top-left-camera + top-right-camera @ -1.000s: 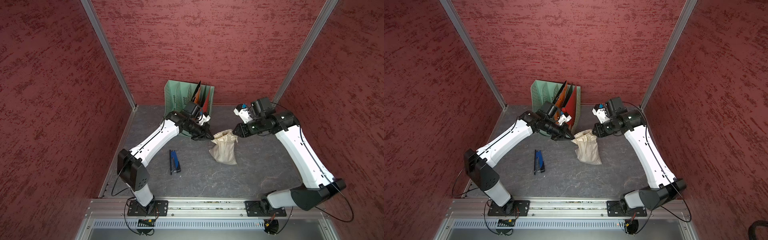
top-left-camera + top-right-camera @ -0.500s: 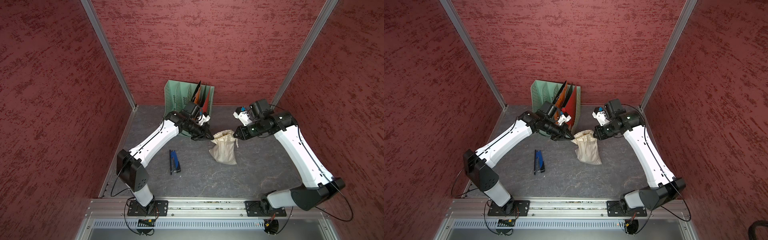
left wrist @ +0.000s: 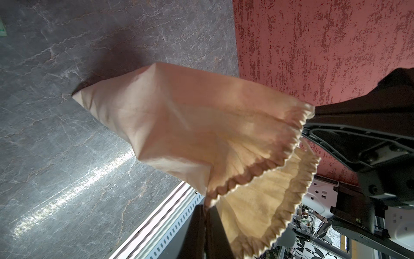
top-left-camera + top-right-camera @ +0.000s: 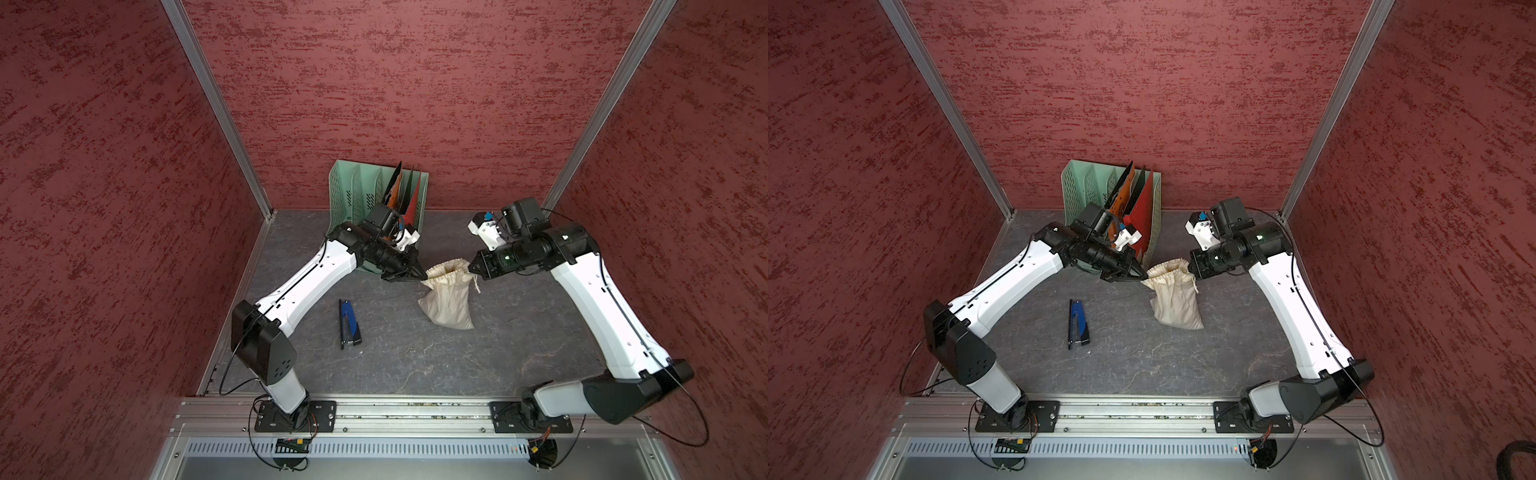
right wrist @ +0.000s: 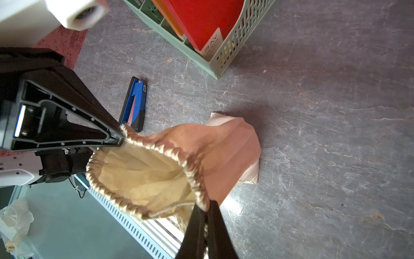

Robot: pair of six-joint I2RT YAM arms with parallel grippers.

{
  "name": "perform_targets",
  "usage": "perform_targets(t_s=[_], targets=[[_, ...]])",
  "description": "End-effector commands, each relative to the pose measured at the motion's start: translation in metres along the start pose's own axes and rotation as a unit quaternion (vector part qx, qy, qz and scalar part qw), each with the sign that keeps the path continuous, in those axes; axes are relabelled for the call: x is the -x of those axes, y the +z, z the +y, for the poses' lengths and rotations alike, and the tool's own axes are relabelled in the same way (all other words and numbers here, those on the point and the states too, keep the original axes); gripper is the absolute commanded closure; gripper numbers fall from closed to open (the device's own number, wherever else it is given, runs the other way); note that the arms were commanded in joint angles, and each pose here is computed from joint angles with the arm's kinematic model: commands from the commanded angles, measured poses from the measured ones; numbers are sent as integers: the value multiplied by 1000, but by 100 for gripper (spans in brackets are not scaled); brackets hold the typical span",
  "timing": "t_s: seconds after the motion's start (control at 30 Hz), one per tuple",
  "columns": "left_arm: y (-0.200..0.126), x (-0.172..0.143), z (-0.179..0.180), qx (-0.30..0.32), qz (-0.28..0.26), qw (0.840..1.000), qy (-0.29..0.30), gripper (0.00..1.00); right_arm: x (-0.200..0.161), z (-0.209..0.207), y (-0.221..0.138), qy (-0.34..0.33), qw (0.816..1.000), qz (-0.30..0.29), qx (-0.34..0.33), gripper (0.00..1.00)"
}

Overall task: Close the soil bag
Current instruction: Adjust the soil bag at the center of the board.

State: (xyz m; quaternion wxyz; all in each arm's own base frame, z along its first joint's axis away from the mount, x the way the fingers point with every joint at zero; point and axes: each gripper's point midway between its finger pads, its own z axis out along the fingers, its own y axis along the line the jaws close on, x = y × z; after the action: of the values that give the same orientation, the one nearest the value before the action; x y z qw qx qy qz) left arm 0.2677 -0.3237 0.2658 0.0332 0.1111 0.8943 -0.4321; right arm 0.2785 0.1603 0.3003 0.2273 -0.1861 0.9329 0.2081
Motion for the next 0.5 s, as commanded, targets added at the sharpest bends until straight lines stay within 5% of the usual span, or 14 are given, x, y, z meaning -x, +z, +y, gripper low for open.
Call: perform_targets(t_s=[0.0,0.47], targets=[[-6,-1,-3,0,-6,1000,7,100,21,-2,-27,1,997,-68,-26,100],[-3,7,-7,-6,-3,1000,7,99,68,14,-59,39,971,-234,25,100]])
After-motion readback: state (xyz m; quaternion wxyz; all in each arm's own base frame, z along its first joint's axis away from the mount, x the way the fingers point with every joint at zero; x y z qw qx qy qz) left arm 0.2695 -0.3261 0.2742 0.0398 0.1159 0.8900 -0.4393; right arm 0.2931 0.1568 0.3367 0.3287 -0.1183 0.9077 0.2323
